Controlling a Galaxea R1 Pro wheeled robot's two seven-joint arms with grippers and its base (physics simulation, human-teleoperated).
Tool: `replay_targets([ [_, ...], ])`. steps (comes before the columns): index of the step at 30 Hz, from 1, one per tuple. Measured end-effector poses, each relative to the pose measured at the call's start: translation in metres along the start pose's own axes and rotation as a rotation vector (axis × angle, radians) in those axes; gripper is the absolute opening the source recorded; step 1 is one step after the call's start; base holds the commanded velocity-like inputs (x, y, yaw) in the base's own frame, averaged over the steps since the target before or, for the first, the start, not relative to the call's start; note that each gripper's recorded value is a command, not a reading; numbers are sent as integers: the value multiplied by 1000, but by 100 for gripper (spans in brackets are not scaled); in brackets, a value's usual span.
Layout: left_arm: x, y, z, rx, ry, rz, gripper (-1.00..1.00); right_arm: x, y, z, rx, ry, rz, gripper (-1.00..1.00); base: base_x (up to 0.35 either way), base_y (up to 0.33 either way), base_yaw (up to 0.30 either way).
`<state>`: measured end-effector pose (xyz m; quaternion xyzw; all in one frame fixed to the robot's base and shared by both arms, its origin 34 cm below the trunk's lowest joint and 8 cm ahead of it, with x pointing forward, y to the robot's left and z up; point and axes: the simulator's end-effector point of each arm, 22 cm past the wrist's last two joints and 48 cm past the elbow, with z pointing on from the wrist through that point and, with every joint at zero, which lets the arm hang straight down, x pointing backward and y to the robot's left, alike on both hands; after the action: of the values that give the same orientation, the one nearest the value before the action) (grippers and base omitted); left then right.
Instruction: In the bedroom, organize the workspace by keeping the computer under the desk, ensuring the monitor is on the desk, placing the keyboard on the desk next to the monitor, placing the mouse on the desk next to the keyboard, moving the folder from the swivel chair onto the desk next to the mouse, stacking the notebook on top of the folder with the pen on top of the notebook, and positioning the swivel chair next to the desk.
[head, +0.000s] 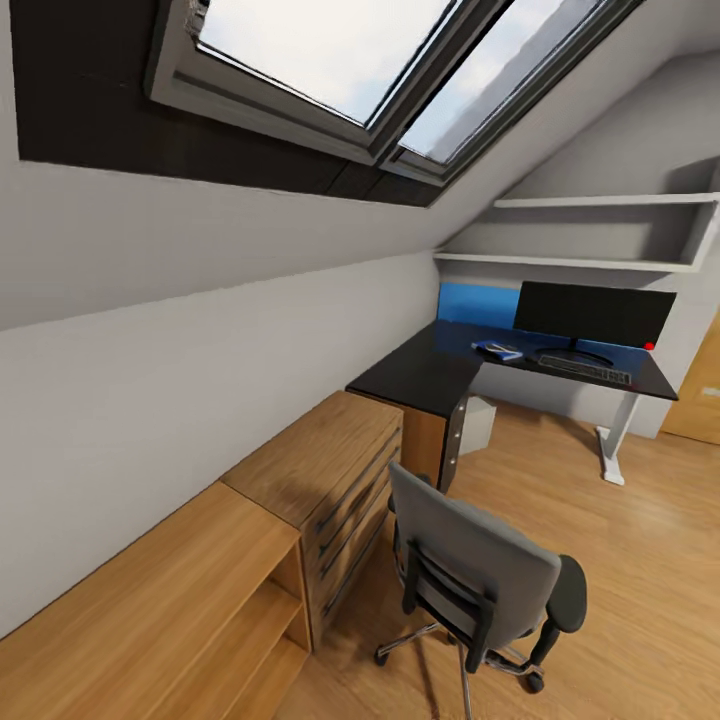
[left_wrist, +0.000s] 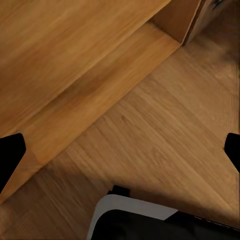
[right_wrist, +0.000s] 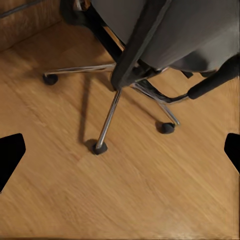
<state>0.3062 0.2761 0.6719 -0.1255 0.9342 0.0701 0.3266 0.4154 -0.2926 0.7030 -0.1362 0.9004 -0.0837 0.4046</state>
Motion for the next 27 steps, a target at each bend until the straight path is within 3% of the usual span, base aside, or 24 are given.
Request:
replay_targets([
  [27, 8, 2, -1, -5, 20, 3, 100, 9, 3, -1, -6, 21, 0, 100, 0, 0, -262],
])
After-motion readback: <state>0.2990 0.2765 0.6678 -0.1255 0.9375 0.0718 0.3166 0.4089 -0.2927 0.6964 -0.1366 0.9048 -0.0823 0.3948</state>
